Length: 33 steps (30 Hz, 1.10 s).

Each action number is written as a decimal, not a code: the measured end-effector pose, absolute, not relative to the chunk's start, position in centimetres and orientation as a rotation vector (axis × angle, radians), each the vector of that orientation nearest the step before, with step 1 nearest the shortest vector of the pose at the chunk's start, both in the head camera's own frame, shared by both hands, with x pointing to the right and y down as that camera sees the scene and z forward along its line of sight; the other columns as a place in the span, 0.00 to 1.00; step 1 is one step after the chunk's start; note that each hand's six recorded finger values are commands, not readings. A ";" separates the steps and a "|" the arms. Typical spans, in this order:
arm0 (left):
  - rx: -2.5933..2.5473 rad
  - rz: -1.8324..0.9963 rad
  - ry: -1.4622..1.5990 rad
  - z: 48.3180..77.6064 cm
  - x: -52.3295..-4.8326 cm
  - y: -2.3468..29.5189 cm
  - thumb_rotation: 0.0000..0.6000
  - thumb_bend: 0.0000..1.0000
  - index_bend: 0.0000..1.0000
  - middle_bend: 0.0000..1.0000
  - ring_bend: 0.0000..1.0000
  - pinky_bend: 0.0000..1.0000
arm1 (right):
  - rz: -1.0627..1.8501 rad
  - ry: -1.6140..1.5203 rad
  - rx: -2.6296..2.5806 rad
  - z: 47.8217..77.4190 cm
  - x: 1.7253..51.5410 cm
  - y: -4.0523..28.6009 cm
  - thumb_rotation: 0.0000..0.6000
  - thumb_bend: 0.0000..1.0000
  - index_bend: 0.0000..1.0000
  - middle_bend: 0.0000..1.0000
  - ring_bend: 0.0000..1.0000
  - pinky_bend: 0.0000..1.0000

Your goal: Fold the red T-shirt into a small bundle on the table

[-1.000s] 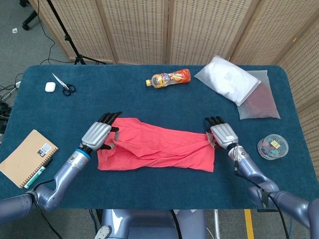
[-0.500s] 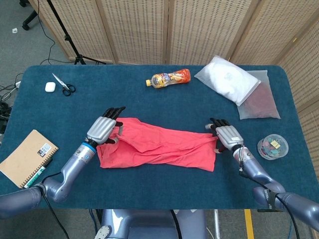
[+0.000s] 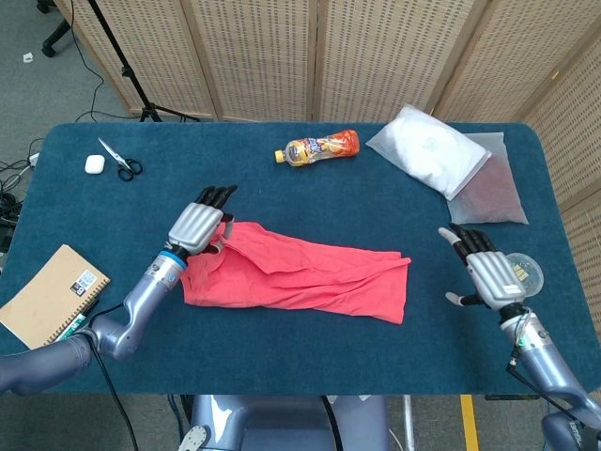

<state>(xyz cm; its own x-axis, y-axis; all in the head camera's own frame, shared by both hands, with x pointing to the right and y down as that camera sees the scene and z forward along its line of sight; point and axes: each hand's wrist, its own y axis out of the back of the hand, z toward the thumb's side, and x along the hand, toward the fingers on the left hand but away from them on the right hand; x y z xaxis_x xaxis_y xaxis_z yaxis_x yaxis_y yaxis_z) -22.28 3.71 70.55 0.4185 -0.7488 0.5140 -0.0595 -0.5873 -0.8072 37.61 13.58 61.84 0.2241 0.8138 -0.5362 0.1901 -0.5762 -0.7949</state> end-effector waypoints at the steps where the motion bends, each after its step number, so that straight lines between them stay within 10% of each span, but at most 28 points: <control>1: -1.941 -1.206 0.681 70.7 -22.2 3.5 1.00 0.54 0.72 0.00 0.00 0.00 | 1.371 -0.935 -1.903 61.5 38.2 14.1 1.00 0.10 0.00 0.00 0.00 0.00; 33: -1.791 -1.426 0.751 75.4 -22.9 -0.4 1.00 0.59 0.72 0.00 0.00 0.00 | 1.423 -0.991 -1.808 60.8 41.9 15.3 1.00 0.13 0.00 0.00 0.00 0.00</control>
<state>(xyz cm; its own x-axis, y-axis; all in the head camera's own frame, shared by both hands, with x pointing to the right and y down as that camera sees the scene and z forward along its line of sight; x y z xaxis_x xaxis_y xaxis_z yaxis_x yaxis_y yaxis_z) -22.93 -0.37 75.44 0.2201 -0.7995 0.5588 -0.0082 -0.5744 -0.8185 41.86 15.34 60.84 0.1357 0.8528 -0.5043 0.1772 -0.5217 -0.8345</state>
